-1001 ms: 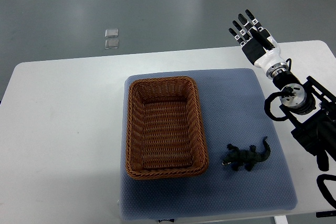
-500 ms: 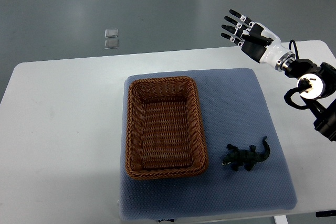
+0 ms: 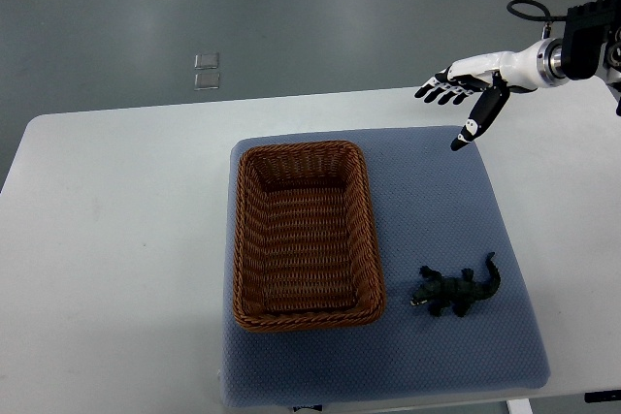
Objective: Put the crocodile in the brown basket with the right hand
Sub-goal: 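Move the right hand down and over toward the dark toy crocodile, then lower the right hand onto the crocodile and close fingers around it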
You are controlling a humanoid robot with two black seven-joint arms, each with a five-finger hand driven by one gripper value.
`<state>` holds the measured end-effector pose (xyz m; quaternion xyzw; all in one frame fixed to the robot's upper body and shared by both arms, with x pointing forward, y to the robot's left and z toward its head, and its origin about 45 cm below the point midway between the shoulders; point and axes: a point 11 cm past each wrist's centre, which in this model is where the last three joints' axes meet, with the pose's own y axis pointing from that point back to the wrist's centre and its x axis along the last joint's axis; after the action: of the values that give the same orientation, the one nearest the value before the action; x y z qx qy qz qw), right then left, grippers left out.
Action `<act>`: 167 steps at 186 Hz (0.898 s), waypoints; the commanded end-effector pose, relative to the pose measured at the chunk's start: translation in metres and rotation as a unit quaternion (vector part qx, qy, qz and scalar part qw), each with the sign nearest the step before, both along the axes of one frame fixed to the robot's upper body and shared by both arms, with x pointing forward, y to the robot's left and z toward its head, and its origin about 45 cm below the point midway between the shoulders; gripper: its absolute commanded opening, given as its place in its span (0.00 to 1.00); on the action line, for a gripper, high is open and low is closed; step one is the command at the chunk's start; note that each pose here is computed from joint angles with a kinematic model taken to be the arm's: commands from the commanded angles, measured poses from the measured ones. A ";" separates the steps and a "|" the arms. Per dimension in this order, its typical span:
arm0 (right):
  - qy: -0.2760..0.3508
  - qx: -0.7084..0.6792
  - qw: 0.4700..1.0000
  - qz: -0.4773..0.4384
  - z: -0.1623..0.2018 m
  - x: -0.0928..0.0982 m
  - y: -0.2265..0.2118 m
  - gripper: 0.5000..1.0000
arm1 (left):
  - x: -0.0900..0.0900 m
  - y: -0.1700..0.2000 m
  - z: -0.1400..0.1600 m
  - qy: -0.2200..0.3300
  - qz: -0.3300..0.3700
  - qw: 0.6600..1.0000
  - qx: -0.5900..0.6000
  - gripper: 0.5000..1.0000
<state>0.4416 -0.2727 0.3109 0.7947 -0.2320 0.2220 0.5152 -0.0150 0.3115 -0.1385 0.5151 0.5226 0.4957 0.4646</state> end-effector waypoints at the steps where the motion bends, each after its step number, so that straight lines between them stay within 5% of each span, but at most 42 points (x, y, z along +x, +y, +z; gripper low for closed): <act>1: -0.021 -0.078 0.996 0.037 0.016 -0.009 0.004 0.86 | 0.003 0.000 0.000 -0.003 0.000 1.000 0.000 1.00; 61: -0.018 -0.112 0.989 0.091 0.028 -0.047 0.014 0.86 | 0.004 -0.006 0.000 -0.004 0.000 1.000 -0.009 1.00; 167: 0.092 -0.055 0.989 0.104 -0.040 -0.093 0.018 0.85 | 0.005 -0.006 0.000 -0.004 0.001 1.000 -0.008 1.00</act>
<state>0.3559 -0.2576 0.2742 0.7939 -0.0948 0.2195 0.5591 -0.0106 0.3060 -0.1386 0.5090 0.5250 0.4944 0.4699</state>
